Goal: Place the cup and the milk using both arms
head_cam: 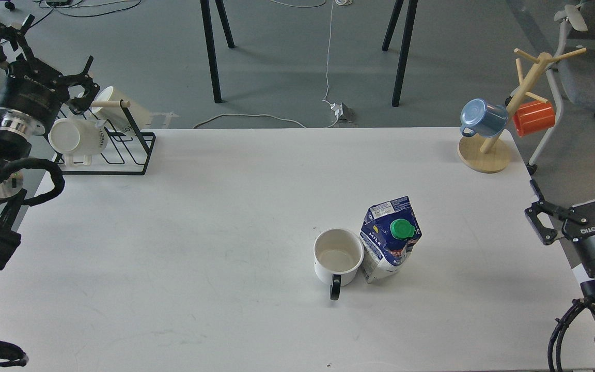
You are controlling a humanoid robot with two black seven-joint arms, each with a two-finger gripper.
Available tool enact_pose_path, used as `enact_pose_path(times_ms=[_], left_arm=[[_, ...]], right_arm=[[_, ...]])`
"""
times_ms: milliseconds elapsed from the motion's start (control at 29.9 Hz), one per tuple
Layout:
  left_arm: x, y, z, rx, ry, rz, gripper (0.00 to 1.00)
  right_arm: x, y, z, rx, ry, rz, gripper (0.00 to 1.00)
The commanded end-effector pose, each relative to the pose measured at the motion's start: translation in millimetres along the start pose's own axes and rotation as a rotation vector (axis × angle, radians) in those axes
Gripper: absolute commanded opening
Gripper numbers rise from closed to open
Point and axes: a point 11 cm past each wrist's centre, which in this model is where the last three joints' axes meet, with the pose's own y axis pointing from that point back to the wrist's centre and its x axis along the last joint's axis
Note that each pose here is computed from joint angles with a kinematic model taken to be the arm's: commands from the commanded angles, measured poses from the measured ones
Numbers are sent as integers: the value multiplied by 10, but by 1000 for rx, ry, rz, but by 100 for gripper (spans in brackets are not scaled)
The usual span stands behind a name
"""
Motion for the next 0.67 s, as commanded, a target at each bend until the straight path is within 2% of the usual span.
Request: enact_pose_path(times_ms=[0,100,301,502,636], left_arm=[[-83,-42,-134,2,40,-13,99],[-98,-49,-154,-5,61,-14,99],[-123,-70,-154,-20,110,-15,99],[-143,-91,-140,-20,110,-19,99],[-137,-91,-103,-24,103,-19,99]], right_arm=[[-305,-589,-301,85,29,-125,98],[-490,-1018,-437,116,47,-182,98],[-894,-1805,-495,91,106,-248,99],[-916,-2057,-487,120,87,-223,99],[-921,-2063,-438,114,79,-226,99]])
